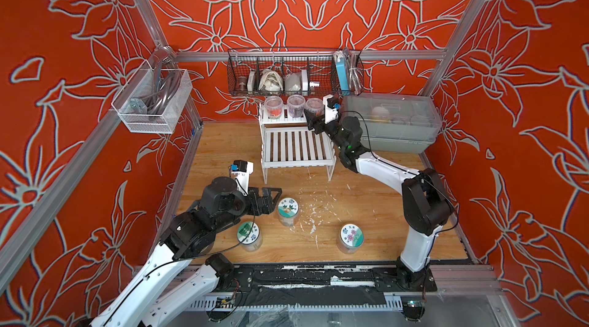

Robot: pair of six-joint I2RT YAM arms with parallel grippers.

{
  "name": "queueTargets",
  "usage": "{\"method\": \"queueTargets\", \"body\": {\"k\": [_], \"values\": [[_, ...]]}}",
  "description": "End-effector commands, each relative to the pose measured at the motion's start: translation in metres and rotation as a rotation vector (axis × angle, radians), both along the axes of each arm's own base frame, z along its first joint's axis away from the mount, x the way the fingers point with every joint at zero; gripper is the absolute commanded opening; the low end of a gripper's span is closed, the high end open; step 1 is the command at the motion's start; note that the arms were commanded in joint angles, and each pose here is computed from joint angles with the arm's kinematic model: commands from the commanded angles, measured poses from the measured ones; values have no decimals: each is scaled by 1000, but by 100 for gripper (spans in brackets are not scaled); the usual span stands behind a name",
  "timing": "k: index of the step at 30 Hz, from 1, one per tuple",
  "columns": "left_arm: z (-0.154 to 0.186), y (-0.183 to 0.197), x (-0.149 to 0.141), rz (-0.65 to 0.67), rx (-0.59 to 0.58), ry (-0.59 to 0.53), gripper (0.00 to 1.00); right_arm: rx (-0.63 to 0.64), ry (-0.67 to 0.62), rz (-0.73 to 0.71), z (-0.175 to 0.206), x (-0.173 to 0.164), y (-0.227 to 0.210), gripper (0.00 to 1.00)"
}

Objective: Place the seed container on the shelf
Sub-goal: Place the seed jar on the shelf.

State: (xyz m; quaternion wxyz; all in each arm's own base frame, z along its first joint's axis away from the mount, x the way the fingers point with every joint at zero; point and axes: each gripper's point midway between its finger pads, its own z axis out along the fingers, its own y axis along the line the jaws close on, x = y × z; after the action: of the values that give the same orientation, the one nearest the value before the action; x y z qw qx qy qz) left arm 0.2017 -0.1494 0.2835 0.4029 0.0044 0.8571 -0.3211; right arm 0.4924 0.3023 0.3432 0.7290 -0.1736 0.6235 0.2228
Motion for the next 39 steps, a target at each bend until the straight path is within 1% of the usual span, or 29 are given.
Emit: {"method": "queueTargets", "body": {"k": [1,5,18,39], "values": [[4,1,2,1,-4,-29,97,-17,-4,-39,6,-1,-12,84],[4,2,1,2,-7,-31,97,-24,-2,-42,8,-2,-13,84],[4,3,-1,5,-14,-30,97,-47,9,-61,9,0,-15,80],[4,7,-4,19,-17,-37,97,-52,49,-86,-2,24,-13,77]]}}
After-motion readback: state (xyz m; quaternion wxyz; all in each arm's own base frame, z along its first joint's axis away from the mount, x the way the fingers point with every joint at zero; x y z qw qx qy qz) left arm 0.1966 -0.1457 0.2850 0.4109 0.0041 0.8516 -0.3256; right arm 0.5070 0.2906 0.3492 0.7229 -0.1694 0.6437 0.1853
